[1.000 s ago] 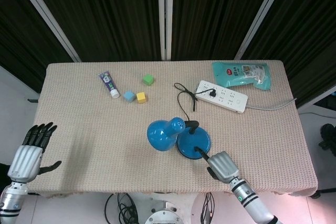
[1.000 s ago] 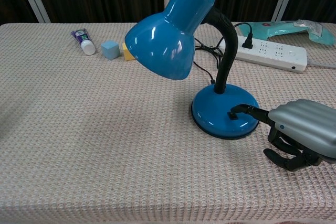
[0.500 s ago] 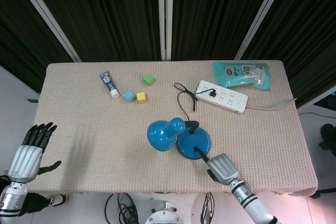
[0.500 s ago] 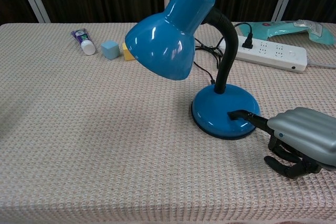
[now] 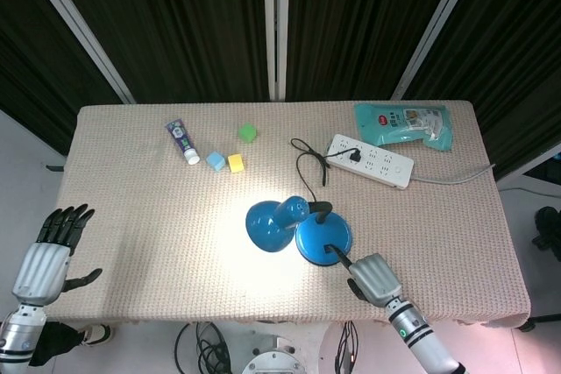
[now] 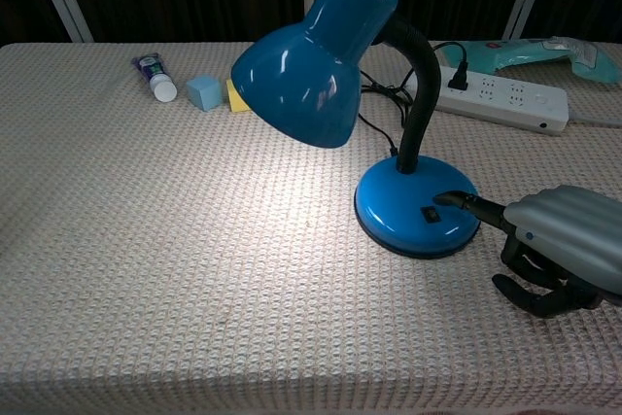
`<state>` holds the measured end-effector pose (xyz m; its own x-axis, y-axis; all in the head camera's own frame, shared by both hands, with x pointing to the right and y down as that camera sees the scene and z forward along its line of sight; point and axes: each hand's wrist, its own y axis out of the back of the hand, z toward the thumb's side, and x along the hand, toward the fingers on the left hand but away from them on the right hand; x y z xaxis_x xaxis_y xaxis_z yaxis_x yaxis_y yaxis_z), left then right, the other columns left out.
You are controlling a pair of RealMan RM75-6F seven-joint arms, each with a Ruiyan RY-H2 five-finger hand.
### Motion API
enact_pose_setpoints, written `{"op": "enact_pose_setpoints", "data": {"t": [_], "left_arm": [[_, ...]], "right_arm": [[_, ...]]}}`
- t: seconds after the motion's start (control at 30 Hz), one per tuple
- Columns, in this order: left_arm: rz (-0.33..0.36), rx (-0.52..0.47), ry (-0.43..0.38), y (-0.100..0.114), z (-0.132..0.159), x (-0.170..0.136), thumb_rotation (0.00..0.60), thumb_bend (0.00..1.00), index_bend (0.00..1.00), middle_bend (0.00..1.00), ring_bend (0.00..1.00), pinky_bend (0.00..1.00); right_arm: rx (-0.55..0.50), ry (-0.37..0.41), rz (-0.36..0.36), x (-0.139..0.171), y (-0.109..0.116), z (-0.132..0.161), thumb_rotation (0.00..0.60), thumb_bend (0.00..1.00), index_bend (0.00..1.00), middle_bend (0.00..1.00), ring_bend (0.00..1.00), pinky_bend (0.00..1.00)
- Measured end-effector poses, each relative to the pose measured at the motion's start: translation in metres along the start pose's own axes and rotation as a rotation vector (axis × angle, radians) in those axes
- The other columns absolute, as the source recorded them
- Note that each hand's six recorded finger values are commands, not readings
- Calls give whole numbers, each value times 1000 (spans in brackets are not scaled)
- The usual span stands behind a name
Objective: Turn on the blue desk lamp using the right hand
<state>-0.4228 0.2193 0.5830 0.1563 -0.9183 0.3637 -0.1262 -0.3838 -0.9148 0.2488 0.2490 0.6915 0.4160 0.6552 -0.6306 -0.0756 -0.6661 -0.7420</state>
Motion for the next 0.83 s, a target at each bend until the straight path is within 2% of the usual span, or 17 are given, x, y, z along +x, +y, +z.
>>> {"op": "enact_pose_setpoints", "data": {"t": [0.13,0.23,0.3,0.33,0.37,0.43,0.47,0.5,0.67,0.83], "left_arm": [[5,-4,0,2,0,0,600,29,9,21,0,0],[7,-7,-1,3,0,0,600,28,9,21,0,0],[6,-9,-1,3,0,0,600,28,9,21,0,0],[6,-9,-1,3,0,-1,600,28,9,21,0,0],[6,-10,-1,2,0,-1,600,28,9,21,0,0],[5,-11,-1,2,0,-1,600,28,9,21,0,0],[5,-12,0,2,0,-1,600,28,9,21,0,0],[5,-13,0,3,0,-1,600,29,9,21,0,0],[4,-15,-1,3,0,-1,600,28,9,21,0,0],[1,-15,-1,2,-1,0,600,29,9,21,0,0]], "right_arm": [[-5,-22,-109,7,28,-10,600,417,0,830,782,808],[4,-72,-203,22,53,-29,600,329,0,733,719,765],[9,-121,-270,35,68,-46,600,252,0,551,520,643],[11,-145,-298,42,73,-54,600,217,0,416,378,532],[15,-182,-333,53,79,-66,600,181,0,207,176,336],[34,-240,-376,69,85,-85,600,145,0,34,24,110],[55,-275,-395,79,86,-97,600,111,0,0,0,23],[71,-301,-406,87,86,-105,600,96,0,0,0,7],[92,-430,-430,126,79,-148,600,42,0,0,0,0],[74,-495,-429,147,75,-165,600,42,0,0,0,0]]}}
